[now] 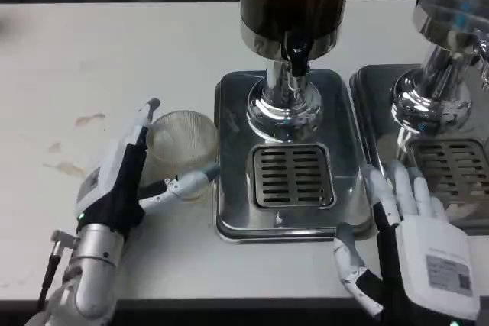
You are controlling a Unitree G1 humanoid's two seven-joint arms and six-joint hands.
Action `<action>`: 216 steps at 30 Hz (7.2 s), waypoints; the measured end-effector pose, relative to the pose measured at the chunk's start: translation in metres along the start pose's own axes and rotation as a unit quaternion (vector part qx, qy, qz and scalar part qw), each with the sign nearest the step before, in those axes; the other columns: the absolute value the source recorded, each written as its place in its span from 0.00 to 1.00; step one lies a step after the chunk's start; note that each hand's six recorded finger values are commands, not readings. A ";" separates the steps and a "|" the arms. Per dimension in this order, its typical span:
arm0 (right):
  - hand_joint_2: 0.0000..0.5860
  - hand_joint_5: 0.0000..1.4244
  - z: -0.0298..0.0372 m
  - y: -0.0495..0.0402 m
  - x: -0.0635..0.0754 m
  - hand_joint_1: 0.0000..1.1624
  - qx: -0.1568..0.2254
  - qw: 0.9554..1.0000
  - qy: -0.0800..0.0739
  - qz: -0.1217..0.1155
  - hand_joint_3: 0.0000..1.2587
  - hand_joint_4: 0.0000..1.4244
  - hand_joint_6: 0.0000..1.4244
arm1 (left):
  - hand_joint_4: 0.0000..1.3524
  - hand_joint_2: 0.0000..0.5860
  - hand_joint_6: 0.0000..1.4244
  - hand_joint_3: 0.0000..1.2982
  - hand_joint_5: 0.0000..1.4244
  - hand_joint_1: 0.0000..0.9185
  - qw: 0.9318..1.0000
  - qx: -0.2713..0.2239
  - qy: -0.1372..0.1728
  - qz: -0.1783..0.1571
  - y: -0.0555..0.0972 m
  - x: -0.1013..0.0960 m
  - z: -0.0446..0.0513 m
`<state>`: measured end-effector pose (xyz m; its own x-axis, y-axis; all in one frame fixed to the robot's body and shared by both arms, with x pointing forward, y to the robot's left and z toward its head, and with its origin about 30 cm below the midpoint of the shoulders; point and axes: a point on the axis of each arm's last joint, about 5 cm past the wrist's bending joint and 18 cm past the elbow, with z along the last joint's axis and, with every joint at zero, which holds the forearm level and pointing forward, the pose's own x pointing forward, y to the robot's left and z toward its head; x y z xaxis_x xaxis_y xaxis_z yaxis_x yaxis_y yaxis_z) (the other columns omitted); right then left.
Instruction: Grasp the cup under the faucet to collect the drink, then remove the cup.
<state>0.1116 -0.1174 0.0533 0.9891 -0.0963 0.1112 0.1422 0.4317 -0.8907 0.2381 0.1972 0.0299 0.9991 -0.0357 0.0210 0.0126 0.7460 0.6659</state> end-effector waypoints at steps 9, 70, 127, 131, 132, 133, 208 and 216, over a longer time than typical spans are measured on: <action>0.85 0.00 0.0003 0.0000 0.000 0.27 0.003 1.000 0.004 -0.002 0.09 0.00 0.09 | 0.46 0.10 0.67 0.42 0.61 0.65 1.000 -0.002 -0.008 0.005 0.001 0.004 0.0031; 0.85 0.00 0.0007 -0.0009 0.002 0.27 0.009 0.999 0.029 -0.036 0.08 0.00 0.14 | 0.77 0.00 0.87 0.69 0.80 0.59 0.984 0.073 -0.156 -0.053 -0.040 0.038 0.0672; 0.81 0.00 -0.0002 -0.0063 0.010 0.26 0.012 0.998 0.020 -0.053 0.08 0.00 0.14 | 0.12 0.00 0.19 0.05 0.23 0.00 0.991 -0.004 -0.132 0.012 -0.016 0.025 0.0406; 0.81 0.00 -0.0019 -0.0071 0.012 0.26 0.009 0.998 0.020 -0.054 0.08 0.00 0.14 | 0.08 0.00 0.16 0.03 0.21 0.00 0.991 -0.010 -0.132 0.028 -0.008 0.024 0.0364; 0.81 0.00 -0.0026 -0.0068 0.013 0.26 0.008 0.998 0.019 -0.052 0.08 0.00 0.14 | 0.06 0.00 0.15 0.02 0.20 0.00 0.990 -0.016 -0.134 0.030 -0.005 0.023 0.0347; 0.81 0.00 -0.0035 -0.0065 0.014 0.26 0.007 0.999 0.019 -0.050 0.08 0.00 0.14 | 0.05 0.00 0.13 0.01 0.19 0.00 0.990 -0.022 -0.136 0.031 -0.004 0.022 0.0339; 0.76 0.00 -0.0041 -0.0039 0.021 0.23 0.013 1.000 0.002 -0.028 0.06 0.00 0.07 | 0.00 0.09 0.00 0.00 0.00 0.00 0.856 -0.309 -0.324 -0.258 0.060 0.065 0.1057; 0.76 0.00 -0.0034 -0.0037 0.020 0.23 0.015 0.999 0.004 -0.028 0.05 0.00 0.07 | 0.00 0.08 0.00 0.00 0.00 0.00 0.849 -0.332 -0.309 -0.270 0.062 0.070 0.1052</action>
<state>0.1311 -0.1240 0.0573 0.9792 -0.1278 0.1577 0.1990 0.4523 -0.8694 0.3046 0.1712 0.1513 0.6314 -0.6811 0.3707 0.6868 0.7131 0.1403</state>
